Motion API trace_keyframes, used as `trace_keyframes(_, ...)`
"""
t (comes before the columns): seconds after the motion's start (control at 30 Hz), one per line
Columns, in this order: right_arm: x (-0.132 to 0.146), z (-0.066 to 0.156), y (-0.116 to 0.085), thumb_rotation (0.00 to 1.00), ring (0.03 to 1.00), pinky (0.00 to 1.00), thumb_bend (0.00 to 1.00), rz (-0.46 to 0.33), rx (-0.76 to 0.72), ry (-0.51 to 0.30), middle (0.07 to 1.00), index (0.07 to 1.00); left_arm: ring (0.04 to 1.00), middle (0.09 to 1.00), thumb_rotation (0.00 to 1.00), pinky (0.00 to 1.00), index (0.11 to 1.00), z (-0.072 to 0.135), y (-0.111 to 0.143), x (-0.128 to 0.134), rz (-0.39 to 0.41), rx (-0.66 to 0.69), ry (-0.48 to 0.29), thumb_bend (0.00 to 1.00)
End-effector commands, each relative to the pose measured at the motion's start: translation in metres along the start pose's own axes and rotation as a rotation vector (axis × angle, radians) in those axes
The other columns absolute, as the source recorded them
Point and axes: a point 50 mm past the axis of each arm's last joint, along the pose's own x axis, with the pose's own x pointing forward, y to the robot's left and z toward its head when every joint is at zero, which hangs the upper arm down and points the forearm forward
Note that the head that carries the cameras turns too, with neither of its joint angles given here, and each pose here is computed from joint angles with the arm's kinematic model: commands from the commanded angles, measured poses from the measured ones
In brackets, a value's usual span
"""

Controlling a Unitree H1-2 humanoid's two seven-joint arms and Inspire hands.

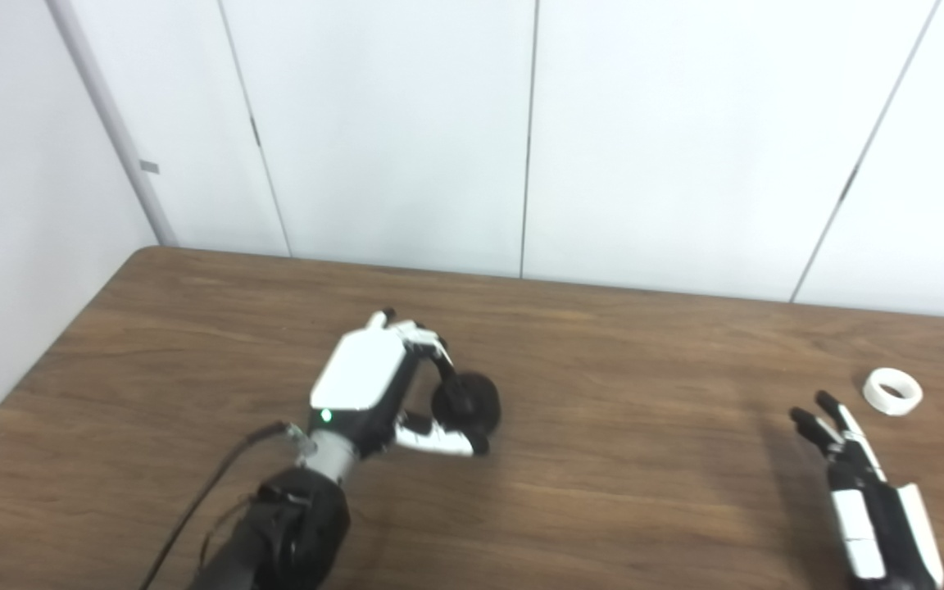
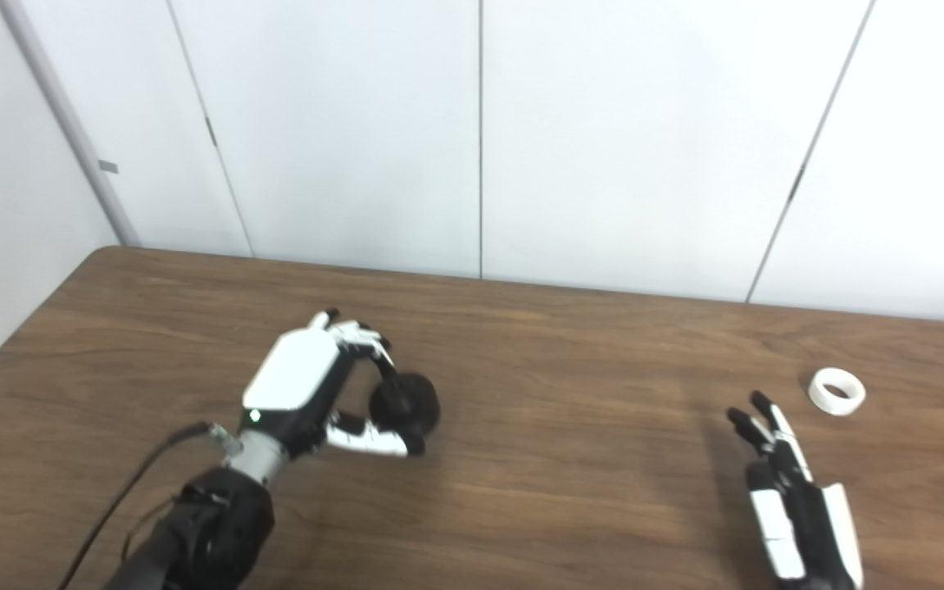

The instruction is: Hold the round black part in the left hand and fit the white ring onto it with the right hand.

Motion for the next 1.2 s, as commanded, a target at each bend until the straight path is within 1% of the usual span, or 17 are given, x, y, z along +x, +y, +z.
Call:
trace_keyframes(0.0,-0.014,-0.012,0.014,1.0,0.901,1.0,0.61,-0.006,0.036,0.069,0.873,0.948,0.886,0.776,0.06,1.0,0.484,0.016,0.012,0.003,0.055,0.029,-0.087,0.52)
trace_keyframes(0.1,-0.012,-0.007,0.019,1.0,0.902,1.0,0.61,-0.015,0.022,0.068,0.866,0.944,0.886,0.775,0.06,1.0,0.483,0.024,0.004,-0.001,0.039,0.021,-0.115,0.52)
trace_keyframes(0.2,-0.01,-0.002,0.023,1.0,0.912,1.0,0.6,-0.018,0.031,0.066,0.868,0.95,0.884,0.773,0.06,1.0,0.484,0.03,-0.003,-0.005,0.016,0.014,-0.124,0.52)
trace_keyframes(0.43,-0.008,0.01,0.031,1.0,0.914,1.0,0.58,-0.021,0.016,0.056,0.869,0.953,0.884,0.773,0.05,1.0,0.483,0.036,-0.023,-0.022,-0.042,-0.009,-0.142,0.52)
trace_keyframes(0.5,-0.007,0.012,0.031,1.0,0.913,1.0,0.58,-0.023,0.015,0.053,0.869,0.956,0.883,0.772,0.06,1.0,0.483,0.036,-0.029,-0.026,-0.051,-0.01,-0.144,0.52)
trace_keyframes(0.6,-0.007,0.015,0.032,1.0,0.916,1.0,0.6,-0.029,0.02,0.051,0.87,0.961,0.881,0.772,0.05,1.0,0.483,0.034,-0.037,-0.032,-0.067,-0.013,-0.139,0.52)
trace_keyframes(0.73,-0.007,0.018,0.03,1.0,0.904,1.0,0.6,-0.034,0.015,0.047,0.868,0.957,0.887,0.779,0.05,1.0,0.484,0.032,-0.043,-0.039,-0.076,-0.007,-0.131,0.52)
trace_keyframes(0.93,-0.009,0.02,0.026,1.0,0.901,0.98,0.6,-0.03,-0.006,0.049,0.869,0.958,0.885,0.785,0.05,1.0,0.483,0.029,-0.054,-0.05,-0.087,-0.018,-0.114,0.52)
trace_keyframes(1.03,-0.01,0.021,0.024,1.0,0.911,0.99,0.6,-0.027,0.0,0.052,0.872,0.959,0.889,0.789,0.05,1.0,0.483,0.027,-0.058,-0.056,-0.096,-0.024,-0.107,0.52)
trace_keyframes(1.17,-0.011,0.021,0.022,1.0,0.916,1.0,0.59,-0.023,0.007,0.057,0.875,0.957,0.887,0.78,0.05,1.0,0.484,0.021,-0.063,-0.058,-0.098,-0.019,-0.102,0.52)
